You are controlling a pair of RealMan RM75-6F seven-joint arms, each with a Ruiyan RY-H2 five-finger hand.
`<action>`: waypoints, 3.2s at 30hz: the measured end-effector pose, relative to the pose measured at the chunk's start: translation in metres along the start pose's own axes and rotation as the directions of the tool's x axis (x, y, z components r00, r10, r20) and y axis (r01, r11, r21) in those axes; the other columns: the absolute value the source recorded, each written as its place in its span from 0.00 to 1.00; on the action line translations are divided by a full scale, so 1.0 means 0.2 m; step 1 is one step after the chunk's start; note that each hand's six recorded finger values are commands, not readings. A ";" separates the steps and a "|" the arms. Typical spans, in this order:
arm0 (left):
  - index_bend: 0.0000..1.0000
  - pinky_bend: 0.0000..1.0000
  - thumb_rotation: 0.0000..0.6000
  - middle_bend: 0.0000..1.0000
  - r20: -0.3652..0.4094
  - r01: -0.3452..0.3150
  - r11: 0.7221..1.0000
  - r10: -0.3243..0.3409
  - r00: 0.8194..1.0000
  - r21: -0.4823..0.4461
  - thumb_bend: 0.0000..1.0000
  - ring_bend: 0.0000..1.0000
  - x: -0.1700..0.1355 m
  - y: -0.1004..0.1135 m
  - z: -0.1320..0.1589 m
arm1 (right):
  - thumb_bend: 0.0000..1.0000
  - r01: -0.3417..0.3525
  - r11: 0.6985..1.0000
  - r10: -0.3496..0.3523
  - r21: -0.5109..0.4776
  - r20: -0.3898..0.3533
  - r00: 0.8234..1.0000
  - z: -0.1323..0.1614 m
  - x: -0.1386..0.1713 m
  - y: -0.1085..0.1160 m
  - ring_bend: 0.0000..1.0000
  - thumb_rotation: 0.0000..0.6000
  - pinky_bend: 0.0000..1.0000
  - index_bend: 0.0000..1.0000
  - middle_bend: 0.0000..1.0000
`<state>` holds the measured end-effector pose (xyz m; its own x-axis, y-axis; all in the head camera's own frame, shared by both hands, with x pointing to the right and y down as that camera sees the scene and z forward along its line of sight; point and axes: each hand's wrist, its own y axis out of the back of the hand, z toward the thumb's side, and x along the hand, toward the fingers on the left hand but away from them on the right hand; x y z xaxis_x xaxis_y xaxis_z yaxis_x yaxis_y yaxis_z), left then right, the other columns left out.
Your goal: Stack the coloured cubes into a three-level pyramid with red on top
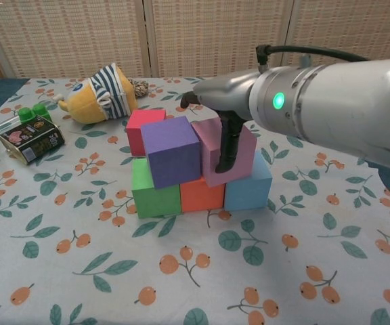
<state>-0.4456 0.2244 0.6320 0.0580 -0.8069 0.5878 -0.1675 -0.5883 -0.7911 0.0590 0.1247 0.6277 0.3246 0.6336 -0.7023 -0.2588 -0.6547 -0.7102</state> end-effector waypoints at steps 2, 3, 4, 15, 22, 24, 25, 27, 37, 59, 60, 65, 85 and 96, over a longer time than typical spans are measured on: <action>0.00 0.07 1.00 0.05 -0.001 -0.001 1.000 0.001 1.000 0.000 0.35 0.04 0.00 0.00 0.00 | 0.04 0.004 1.000 -0.004 -0.006 0.002 1.000 0.01 -0.01 0.00 0.00 1.00 0.23 0.00 0.00; 0.00 0.07 1.00 0.05 -0.001 -0.001 1.000 0.001 1.000 0.000 0.35 0.04 0.00 0.00 0.00 | 0.04 0.005 1.000 -0.005 -0.012 0.004 1.000 0.01 -0.01 0.00 0.00 1.00 0.23 0.00 0.00; 0.00 0.07 1.00 0.05 -0.002 -0.002 1.000 0.002 1.000 0.000 0.35 0.04 0.00 0.00 0.00 | 0.04 0.006 1.000 -0.006 -0.015 0.006 1.000 0.01 -0.01 0.00 0.00 1.00 0.23 0.00 0.00; 0.00 0.07 1.00 0.05 -0.005 -0.007 1.000 0.007 1.000 -0.001 0.35 0.04 0.00 0.01 -0.01 | 0.04 0.026 0.998 -0.025 -0.050 0.010 1.000 0.03 -0.04 0.00 0.00 1.00 0.23 0.00 0.00; 0.00 0.07 1.00 0.05 -0.005 -0.009 1.000 0.009 1.000 -0.003 0.35 0.04 0.00 0.01 -0.01 | 0.04 0.002 0.999 -0.001 -0.048 0.011 1.000 0.01 -0.03 0.00 0.00 1.00 0.23 0.00 0.00; 0.00 0.07 1.00 0.05 -0.004 -0.008 1.000 0.008 1.000 -0.002 0.35 0.04 -0.01 0.01 -0.01 | 0.04 -0.003 0.999 0.004 -0.045 0.015 1.000 0.00 -0.03 -0.01 0.00 1.00 0.23 0.00 0.00; 0.00 0.07 1.00 0.05 -0.004 -0.008 1.000 0.008 1.000 -0.002 0.35 0.04 -0.01 0.01 -0.01 | 0.04 -0.005 0.999 0.006 -0.044 0.016 1.000 -0.01 -0.03 -0.01 0.00 1.00 0.23 0.00 0.00; 0.00 0.07 1.00 0.05 -0.003 -0.008 1.000 0.008 1.000 -0.001 0.35 0.04 0.00 0.01 -0.01 | 0.04 -0.008 0.999 0.009 -0.040 0.020 1.000 -0.02 -0.02 -0.01 0.00 1.00 0.23 0.00 0.00; 0.00 0.07 1.00 0.05 -0.003 -0.006 1.000 0.006 1.000 0.002 0.35 0.04 0.00 0.00 0.00 | 0.04 0.002 0.999 0.000 -0.050 0.029 1.000 -0.06 -0.02 0.01 0.06 1.00 0.23 0.12 0.13; 0.00 0.07 1.00 0.05 -0.005 -0.009 1.000 0.009 1.000 -0.002 0.35 0.04 -0.01 0.01 -0.01 | 0.04 0.045 0.998 -0.043 -0.048 0.042 0.998 -0.05 -0.02 0.03 0.37 1.00 0.23 0.48 0.42; 0.00 0.07 1.00 0.05 -0.005 -0.009 1.000 0.009 1.000 -0.001 0.35 0.04 -0.01 0.01 -0.01 | 0.04 0.045 0.998 -0.043 -0.047 0.042 0.998 -0.05 -0.02 0.03 0.37 1.00 0.23 0.48 0.42; 0.00 0.07 1.00 0.05 -0.005 -0.010 1.000 0.010 1.000 -0.002 0.35 0.04 -0.01 0.01 -0.01 | 0.04 0.046 0.998 -0.044 -0.049 0.042 0.998 -0.05 -0.03 0.03 0.37 1.00 0.23 0.48 0.42; 0.00 0.07 1.00 0.05 -0.006 -0.008 1.000 0.008 1.000 -0.003 0.35 0.04 0.00 0.01 -0.01 | 0.04 0.049 0.998 -0.047 -0.030 0.044 0.998 -0.02 -0.05 0.00 0.32 1.00 0.24 0.20 0.32; 0.00 0.07 1.00 0.05 -0.005 -0.009 1.000 0.009 1.000 -0.007 0.35 0.04 0.00 0.02 -0.01 | 0.04 0.032 0.999 -0.031 -0.037 0.034 0.999 -0.02 -0.03 0.01 0.18 1.00 0.24 0.00 0.17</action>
<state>-0.4488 0.2233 0.6293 0.0519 -0.8119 0.5815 -0.1748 -0.5807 -0.7951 0.0596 0.1182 0.6318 0.3014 0.6670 -0.6813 -0.2148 -0.6487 -0.7301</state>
